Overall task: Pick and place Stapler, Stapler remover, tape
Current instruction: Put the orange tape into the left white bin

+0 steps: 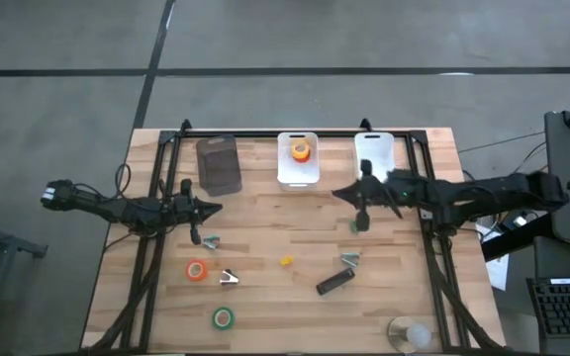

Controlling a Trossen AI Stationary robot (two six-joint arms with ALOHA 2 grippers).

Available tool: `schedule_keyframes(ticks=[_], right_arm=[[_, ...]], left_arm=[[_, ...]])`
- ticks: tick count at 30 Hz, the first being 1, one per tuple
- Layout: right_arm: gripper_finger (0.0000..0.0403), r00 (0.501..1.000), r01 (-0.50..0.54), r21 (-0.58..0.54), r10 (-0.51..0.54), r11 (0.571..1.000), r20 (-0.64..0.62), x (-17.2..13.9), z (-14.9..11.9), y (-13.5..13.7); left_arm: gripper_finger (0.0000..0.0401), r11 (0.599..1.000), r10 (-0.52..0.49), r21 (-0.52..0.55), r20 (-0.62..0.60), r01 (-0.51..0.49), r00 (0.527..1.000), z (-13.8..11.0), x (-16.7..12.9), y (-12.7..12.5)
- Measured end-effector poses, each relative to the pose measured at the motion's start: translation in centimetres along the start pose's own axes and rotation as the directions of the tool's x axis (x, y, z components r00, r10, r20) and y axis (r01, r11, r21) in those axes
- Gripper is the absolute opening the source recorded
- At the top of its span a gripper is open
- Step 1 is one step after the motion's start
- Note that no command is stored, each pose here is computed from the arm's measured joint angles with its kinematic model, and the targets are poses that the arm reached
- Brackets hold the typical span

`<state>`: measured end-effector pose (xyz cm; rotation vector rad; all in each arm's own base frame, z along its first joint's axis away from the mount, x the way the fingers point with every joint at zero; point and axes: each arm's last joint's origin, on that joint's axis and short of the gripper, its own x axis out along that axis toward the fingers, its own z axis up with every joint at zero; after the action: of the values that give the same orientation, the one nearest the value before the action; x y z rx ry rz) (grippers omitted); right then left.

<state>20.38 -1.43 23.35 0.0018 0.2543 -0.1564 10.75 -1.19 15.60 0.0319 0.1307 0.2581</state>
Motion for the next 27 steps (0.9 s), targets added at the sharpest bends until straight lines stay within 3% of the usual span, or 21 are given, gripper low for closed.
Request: schedule_keyframes(ticks=[5,13,27], right_arm=[[0.0008,0.998,0.055,-0.005,-0.055,0.998,0.042,-2.4,-1.9,0.6],[0.0008,0.989,0.043,0.03,-0.047,0.999,0.14,-5.4,-4.0,0.3],[0.0009,0.982,0.012,0.028,-0.017,1.0,0.186,-7.1,-6.5,0.0]], left_arm=[[0.0021,1.0,0.0,0.0,0.0,0.0,1.0,0.0,0.0,0.0],[0.0021,1.0,0.0,0.0,0.0,0.0,1.0,0.0,0.0,0.0],[0.0021,1.0,0.0,0.0,0.0,0.0,1.0,0.0,0.0,0.0]])
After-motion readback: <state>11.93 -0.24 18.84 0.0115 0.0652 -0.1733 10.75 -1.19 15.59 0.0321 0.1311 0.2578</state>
